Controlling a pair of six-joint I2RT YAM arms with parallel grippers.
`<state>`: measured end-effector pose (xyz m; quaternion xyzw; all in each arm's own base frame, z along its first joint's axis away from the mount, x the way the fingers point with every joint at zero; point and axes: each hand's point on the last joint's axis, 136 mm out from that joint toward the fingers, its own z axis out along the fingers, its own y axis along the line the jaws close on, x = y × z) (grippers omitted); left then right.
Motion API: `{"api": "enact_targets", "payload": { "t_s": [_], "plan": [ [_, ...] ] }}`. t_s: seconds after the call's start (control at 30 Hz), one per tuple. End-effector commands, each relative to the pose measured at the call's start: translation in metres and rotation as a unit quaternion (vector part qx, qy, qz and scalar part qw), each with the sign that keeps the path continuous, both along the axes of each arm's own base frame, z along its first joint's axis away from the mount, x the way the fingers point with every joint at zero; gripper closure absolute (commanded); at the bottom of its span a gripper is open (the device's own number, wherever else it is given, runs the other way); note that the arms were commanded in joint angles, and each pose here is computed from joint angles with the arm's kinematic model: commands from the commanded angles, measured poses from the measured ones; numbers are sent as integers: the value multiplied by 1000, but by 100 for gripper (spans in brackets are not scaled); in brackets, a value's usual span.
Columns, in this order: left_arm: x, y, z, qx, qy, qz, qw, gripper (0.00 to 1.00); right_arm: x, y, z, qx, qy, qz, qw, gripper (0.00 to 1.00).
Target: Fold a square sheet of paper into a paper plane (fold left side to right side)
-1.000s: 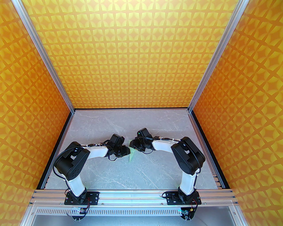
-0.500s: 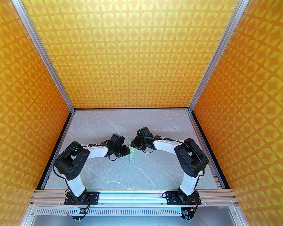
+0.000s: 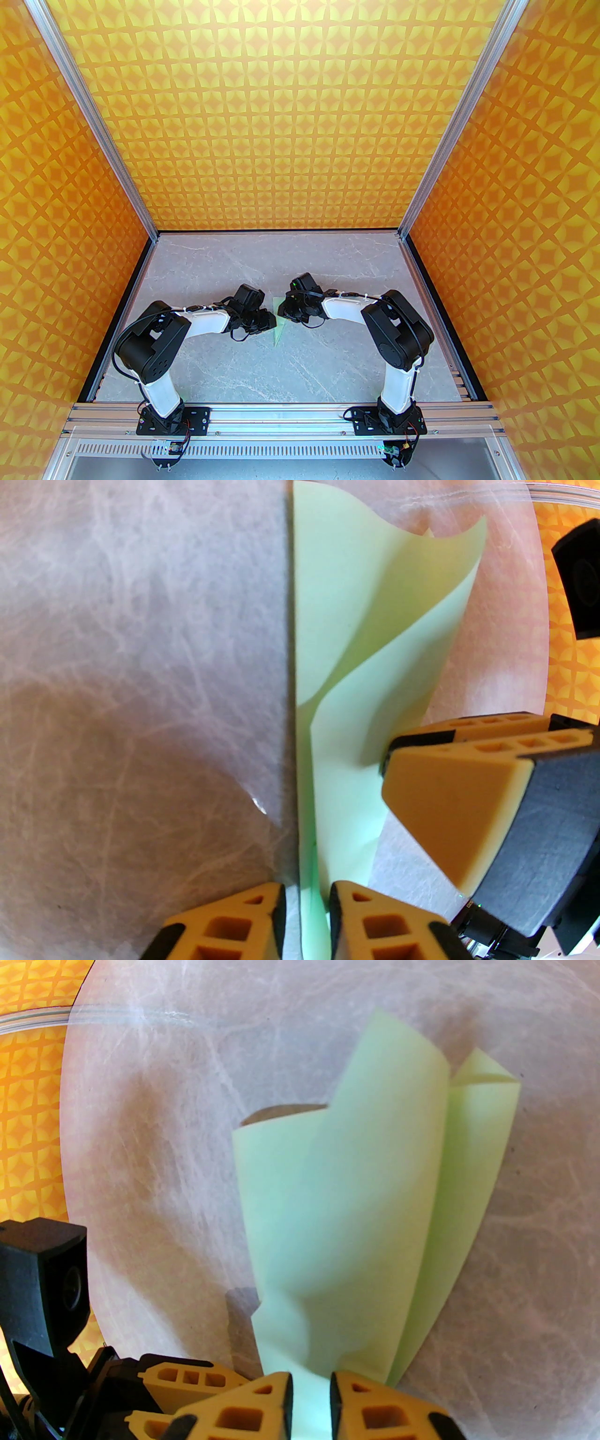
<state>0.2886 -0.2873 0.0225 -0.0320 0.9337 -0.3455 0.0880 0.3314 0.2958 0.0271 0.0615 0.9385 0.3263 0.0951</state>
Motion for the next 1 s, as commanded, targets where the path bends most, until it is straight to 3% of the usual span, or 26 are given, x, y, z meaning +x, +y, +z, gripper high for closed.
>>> {"api": "enact_targets", "payload": {
  "t_s": [0.0,0.53,0.63,0.8,0.97],
  "plan": [
    [-16,-11,1,-4,2,-31,1000,75,3,-4,-4,-13,-4,1,1000,79],
    [-18,-11,12,-14,1,-23,1000,75,1,-9,-12,-29,4,-4,1000,80],
    [-22,-12,13,-17,2,-25,1000,86,1,-9,-11,-28,4,-3,1000,80],
    [-23,-9,12,-15,2,-25,1000,79,2,-8,-10,-25,4,-3,1000,80],
    [-2,2,22,-14,-12,-10,1000,72,1,-8,-8,-25,1,-3,1000,80]
  ]
}}
